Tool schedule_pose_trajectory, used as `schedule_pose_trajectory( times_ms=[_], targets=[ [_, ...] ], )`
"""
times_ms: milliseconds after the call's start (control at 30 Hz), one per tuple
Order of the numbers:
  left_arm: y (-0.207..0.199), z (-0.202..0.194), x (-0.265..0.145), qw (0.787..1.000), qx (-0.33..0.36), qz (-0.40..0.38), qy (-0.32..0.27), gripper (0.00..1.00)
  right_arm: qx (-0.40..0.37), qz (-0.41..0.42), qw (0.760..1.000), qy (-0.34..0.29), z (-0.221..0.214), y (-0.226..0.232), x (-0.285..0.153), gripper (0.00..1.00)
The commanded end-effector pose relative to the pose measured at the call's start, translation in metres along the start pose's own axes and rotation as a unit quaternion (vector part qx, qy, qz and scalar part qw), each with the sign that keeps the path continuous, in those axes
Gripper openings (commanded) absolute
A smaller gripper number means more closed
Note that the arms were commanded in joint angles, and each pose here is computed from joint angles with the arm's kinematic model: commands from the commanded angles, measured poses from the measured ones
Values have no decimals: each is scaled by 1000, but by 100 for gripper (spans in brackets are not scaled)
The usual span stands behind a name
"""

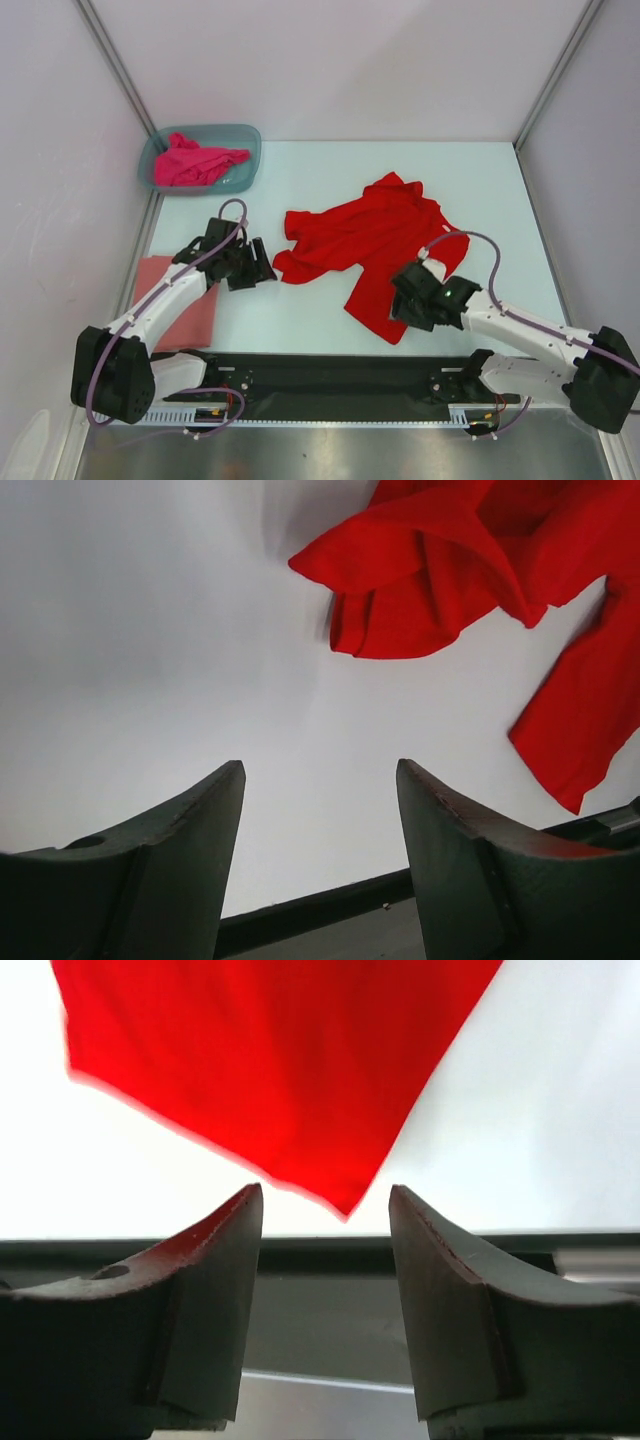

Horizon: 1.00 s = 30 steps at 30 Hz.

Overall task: Fold and stack the t-shirts
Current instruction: Flatten the tshirt out

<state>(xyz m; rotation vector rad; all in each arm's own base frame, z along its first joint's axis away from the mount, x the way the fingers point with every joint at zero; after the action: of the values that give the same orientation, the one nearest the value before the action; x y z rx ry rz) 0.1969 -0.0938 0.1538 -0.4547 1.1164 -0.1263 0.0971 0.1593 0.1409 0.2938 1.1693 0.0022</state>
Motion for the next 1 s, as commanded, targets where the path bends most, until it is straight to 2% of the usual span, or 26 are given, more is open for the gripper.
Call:
schedule_pose_trajectory(
  times_ms=[0, 33, 167, 233, 300, 333, 367, 500, 633, 667, 767, 900, 967],
  targets=[
    [-13, 19, -9, 999, 17, -34, -36, 68, 8, 5, 999, -50, 47, -4, -2, 58],
    [-14, 21, -9, 998, 21, -37, -37, 68, 8, 17, 998, -58, 60, 0, -6, 58],
    [-26, 38, -1, 996, 54, -66, -34, 84, -9, 17, 999, -48, 102, -4, -1, 59],
    [-24, 41, 16, 996, 67, -54, 1, 83, 9, 2, 1000, -24, 118, -13, 11, 60],
    [-27, 50, 26, 994, 89, -57, 8, 74, 13, 22, 1000, -7, 128, -12, 13, 60],
    [-24, 52, 36, 995, 89, -43, 20, 66, 18, 25, 1000, 1, 131, -13, 16, 60],
    [-26, 57, 40, 995, 93, -39, 22, 52, 26, 32, 999, 3, 136, -14, 17, 60],
    [-22, 64, 50, 994, 96, 2, 47, 49, 29, 33, 999, 7, 141, -16, 18, 60],
    [-20, 65, 40, 995, 99, 13, 19, 54, 32, 34, 999, 9, 139, -18, 23, 59],
    [-19, 66, 42, 995, 100, 21, 19, 65, 34, 35, 999, 13, 139, -18, 26, 59],
    [-19, 71, 48, 993, 112, 23, 29, 75, 40, 35, 998, 21, 137, -20, 31, 59],
    [-15, 75, 73, 989, 134, 21, 60, 72, 41, 36, 998, 22, 135, -24, 31, 59],
    [-17, 79, 78, 988, 142, 14, 58, 70, 43, 28, 998, 26, 133, -29, 32, 59]
  ],
)
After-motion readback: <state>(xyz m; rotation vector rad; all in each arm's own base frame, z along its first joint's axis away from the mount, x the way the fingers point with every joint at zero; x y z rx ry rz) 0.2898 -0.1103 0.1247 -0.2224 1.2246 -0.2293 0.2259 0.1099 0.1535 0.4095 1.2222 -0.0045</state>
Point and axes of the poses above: each gripper's point midway between its finger pads, its own x axis out along the fingers, its own y axis along the line the jaws close on, z = x × y, the point moved 9 cm from there along -x, back along the fingers, and after that the axes turned 2 degrees about -x, right-handed, at the moved point
